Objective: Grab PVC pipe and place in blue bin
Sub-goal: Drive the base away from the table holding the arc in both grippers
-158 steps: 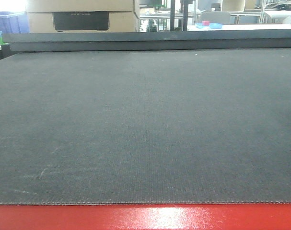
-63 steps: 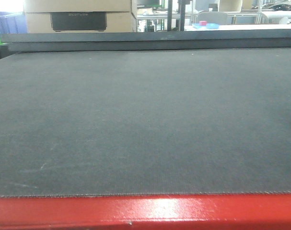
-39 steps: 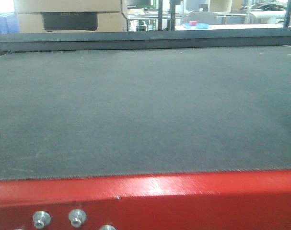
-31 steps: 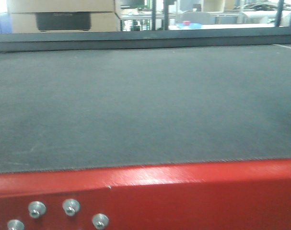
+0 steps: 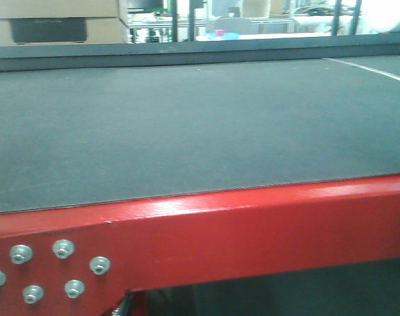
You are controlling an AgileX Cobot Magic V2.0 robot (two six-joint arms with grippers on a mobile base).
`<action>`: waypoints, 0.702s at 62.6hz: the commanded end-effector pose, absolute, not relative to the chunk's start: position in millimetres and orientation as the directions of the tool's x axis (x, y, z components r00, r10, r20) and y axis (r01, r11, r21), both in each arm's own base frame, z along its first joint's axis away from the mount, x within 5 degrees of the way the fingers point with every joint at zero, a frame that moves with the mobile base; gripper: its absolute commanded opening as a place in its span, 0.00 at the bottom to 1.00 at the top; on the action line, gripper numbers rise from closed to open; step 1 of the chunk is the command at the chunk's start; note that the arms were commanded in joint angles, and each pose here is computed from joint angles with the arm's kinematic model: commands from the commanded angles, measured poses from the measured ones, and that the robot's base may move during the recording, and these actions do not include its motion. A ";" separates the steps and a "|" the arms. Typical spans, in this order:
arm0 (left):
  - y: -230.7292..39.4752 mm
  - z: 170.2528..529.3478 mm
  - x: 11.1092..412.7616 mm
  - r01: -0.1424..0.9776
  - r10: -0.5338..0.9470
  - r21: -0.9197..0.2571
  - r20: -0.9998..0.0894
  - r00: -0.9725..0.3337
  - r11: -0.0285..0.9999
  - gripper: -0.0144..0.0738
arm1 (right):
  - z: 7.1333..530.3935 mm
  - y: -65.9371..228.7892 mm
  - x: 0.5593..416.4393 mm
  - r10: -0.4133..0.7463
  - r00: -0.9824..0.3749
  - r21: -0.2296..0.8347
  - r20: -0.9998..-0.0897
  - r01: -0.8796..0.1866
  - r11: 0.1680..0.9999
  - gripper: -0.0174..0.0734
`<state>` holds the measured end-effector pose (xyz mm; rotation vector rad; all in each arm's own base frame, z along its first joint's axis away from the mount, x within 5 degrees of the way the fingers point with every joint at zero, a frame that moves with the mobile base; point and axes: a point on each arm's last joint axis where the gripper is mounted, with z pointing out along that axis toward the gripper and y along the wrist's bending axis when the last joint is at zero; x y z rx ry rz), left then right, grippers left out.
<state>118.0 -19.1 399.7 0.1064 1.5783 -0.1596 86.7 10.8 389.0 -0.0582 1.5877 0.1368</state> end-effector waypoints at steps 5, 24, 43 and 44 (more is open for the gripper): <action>-18.7 403.2 116.2 0.167 -0.042 -0.039 -0.999 0.017 0.985 0.04 | 392.1 10.6 85.6 0.037 0.013 0.035 -0.999 -0.125 0.992 0.01; -18.6 403.4 116.0 0.167 -0.043 -0.039 -0.999 0.018 0.985 0.04 | 392.1 10.6 85.6 0.037 0.013 0.035 -0.999 -0.125 0.992 0.01; -18.6 403.4 116.0 0.167 -0.043 -0.039 -0.999 0.018 0.985 0.04 | 392.1 10.6 85.6 0.037 0.013 0.035 -0.999 -0.125 0.992 0.01; -18.6 403.4 116.0 0.167 -0.043 -0.039 -0.999 0.018 0.985 0.04 | 392.1 10.6 85.6 0.037 0.013 0.035 -0.999 -0.125 0.992 0.01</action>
